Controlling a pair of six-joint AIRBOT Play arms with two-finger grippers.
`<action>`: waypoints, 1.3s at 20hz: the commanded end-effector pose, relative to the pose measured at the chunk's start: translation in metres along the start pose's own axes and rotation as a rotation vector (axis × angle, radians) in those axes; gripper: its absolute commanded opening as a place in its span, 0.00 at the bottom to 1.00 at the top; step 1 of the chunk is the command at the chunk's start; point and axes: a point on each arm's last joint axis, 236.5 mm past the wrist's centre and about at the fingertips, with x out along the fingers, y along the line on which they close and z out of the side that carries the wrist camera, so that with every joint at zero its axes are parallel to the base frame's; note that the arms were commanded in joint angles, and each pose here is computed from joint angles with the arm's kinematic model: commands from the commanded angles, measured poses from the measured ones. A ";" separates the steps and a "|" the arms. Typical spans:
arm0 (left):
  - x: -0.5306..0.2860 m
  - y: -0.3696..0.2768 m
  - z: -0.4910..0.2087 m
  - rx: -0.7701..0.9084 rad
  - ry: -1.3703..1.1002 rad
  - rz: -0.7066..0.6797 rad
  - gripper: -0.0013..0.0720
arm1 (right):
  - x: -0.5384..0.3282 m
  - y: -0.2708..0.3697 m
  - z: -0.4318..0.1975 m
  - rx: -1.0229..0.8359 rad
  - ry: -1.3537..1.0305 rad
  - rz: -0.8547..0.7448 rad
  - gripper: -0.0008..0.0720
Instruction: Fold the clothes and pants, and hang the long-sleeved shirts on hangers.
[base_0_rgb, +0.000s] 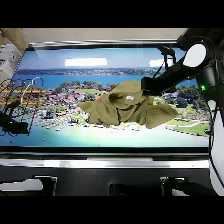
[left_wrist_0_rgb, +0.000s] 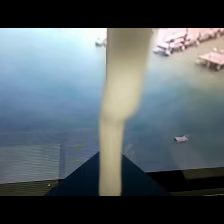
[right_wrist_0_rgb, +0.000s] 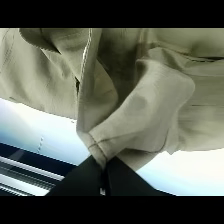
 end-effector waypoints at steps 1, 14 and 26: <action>-0.021 0.002 0.009 0.020 -0.049 0.022 0.05 | 0.000 0.000 0.002 -0.006 -0.007 0.000 0.05; -0.204 -0.067 0.061 -0.010 -0.591 0.035 0.05 | -0.003 -0.023 0.036 -0.026 -0.150 -0.102 0.05; -0.121 -0.352 -0.096 0.956 -0.143 0.079 0.05 | -0.015 -0.041 0.040 -0.036 -0.182 -0.185 0.05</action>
